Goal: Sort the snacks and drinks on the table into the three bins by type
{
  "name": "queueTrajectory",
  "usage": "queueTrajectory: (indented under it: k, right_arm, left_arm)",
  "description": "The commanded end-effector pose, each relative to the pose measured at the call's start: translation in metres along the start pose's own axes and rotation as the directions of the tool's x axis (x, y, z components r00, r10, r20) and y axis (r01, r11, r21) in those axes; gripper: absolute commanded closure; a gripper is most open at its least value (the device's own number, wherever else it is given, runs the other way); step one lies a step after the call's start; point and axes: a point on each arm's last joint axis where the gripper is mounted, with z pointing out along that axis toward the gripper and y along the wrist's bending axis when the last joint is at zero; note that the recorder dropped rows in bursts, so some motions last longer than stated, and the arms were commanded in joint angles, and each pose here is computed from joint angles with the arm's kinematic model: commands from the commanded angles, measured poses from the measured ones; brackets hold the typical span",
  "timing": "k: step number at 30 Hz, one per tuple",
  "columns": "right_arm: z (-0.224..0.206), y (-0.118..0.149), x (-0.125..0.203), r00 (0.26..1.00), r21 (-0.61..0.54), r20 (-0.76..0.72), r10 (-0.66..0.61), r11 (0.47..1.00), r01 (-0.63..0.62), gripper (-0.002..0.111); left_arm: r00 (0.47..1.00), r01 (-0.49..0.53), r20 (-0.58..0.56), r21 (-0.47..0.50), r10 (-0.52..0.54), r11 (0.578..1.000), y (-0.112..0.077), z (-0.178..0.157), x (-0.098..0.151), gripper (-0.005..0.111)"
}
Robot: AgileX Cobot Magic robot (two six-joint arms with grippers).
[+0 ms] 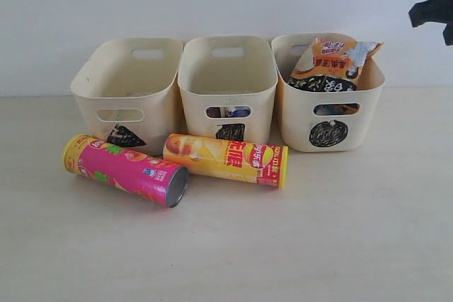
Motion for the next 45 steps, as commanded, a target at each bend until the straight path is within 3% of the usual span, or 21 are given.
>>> queueTrajectory:
  k: [1, 15, 25, 34, 45]
  right_arm:
    - [-0.040, 0.001, 0.029, 0.984, -0.007, 0.176, 0.034, 0.999, -0.033, 0.108]
    - [-0.105, 0.012, 0.147, 0.929, -0.023, 0.365, 0.062, 0.998, -0.057, 0.108]
    - [-0.147, 0.012, 0.169, 0.899, -0.016, 0.434, 0.061, 0.998, -0.060, 0.108]
    - [-0.157, 0.013, 0.182, 0.857, -0.010, 0.512, 0.055, 0.998, -0.058, 0.108]
    - [-0.135, 0.023, 0.260, 0.817, -0.033, 0.570, 0.085, 0.996, -0.080, 0.108]
  left_arm:
    - [1.000, 0.018, 0.001, 0.005, -0.018, 1.000, 0.000, 0.000, 0.001, 0.103]
    - [1.000, 0.018, 0.001, 0.005, -0.018, 1.000, 0.000, 0.000, 0.001, 0.103]
    - [1.000, 0.018, 0.001, 0.005, -0.018, 1.000, 0.000, 0.000, 0.001, 0.103]
    - [1.000, 0.018, 0.001, 0.005, -0.018, 1.000, 0.000, 0.000, 0.001, 0.103]
    - [1.000, 0.018, 0.001, 0.005, -0.018, 1.000, 0.000, 0.000, 0.001, 0.103]
